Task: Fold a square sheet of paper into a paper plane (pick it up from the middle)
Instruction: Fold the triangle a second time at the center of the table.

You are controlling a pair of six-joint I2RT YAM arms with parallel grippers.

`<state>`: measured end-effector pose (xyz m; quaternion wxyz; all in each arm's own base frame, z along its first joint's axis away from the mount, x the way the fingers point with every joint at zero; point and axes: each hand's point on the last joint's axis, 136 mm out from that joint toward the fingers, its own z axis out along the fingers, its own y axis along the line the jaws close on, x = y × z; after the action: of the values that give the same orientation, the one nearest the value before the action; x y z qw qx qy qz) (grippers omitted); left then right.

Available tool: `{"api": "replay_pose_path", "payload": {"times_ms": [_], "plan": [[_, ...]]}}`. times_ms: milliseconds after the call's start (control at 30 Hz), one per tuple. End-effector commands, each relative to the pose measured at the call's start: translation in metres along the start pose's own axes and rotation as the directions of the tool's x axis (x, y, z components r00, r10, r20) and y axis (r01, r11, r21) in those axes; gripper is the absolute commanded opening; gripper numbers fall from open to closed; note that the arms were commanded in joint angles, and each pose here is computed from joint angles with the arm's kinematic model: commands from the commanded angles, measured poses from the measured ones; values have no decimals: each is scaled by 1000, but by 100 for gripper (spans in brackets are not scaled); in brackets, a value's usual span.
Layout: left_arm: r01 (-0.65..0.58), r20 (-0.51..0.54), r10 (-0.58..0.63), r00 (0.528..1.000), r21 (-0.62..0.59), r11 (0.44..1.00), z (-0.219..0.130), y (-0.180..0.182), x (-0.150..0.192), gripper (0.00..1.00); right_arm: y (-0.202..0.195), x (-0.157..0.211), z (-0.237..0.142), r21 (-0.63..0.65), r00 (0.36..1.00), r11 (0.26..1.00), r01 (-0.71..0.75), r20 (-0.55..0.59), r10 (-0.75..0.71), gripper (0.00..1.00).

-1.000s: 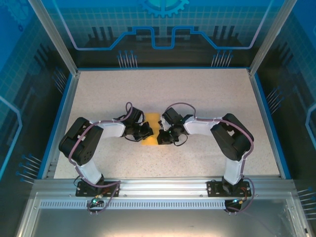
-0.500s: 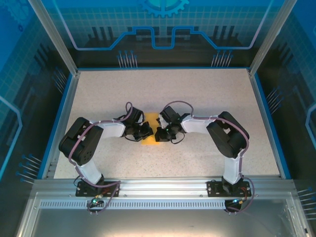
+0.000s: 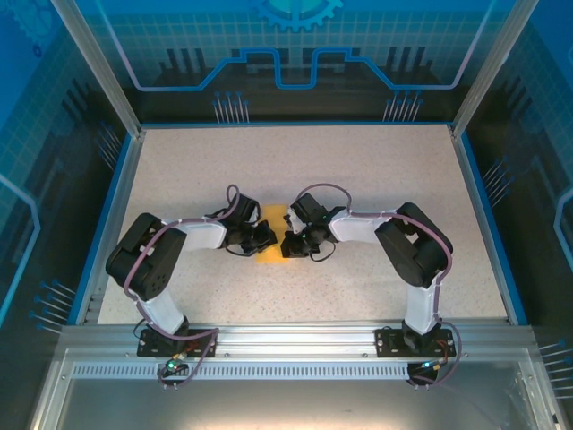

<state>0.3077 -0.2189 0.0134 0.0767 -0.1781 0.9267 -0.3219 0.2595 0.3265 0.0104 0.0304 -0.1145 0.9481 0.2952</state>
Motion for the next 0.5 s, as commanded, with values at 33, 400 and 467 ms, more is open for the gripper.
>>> {"api": "replay_pose_path", "payload": {"times_ms": [33, 400, 467], "plan": [[24, 68, -20, 997, -53, 998, -3, 15, -24, 10, -40, 55, 5, 156, 984, 987, -46, -164, 72, 8], [-20, 113, 24, 993, -40, 999, -9, 33, -49, 10, -41, 54, 4, 161, 985, 986, -43, -160, 69, 8], [-26, 126, 28, 992, -20, 999, -10, 34, -57, 10, -41, 54, 5, 164, 984, 986, -43, -165, 70, 8]]}}
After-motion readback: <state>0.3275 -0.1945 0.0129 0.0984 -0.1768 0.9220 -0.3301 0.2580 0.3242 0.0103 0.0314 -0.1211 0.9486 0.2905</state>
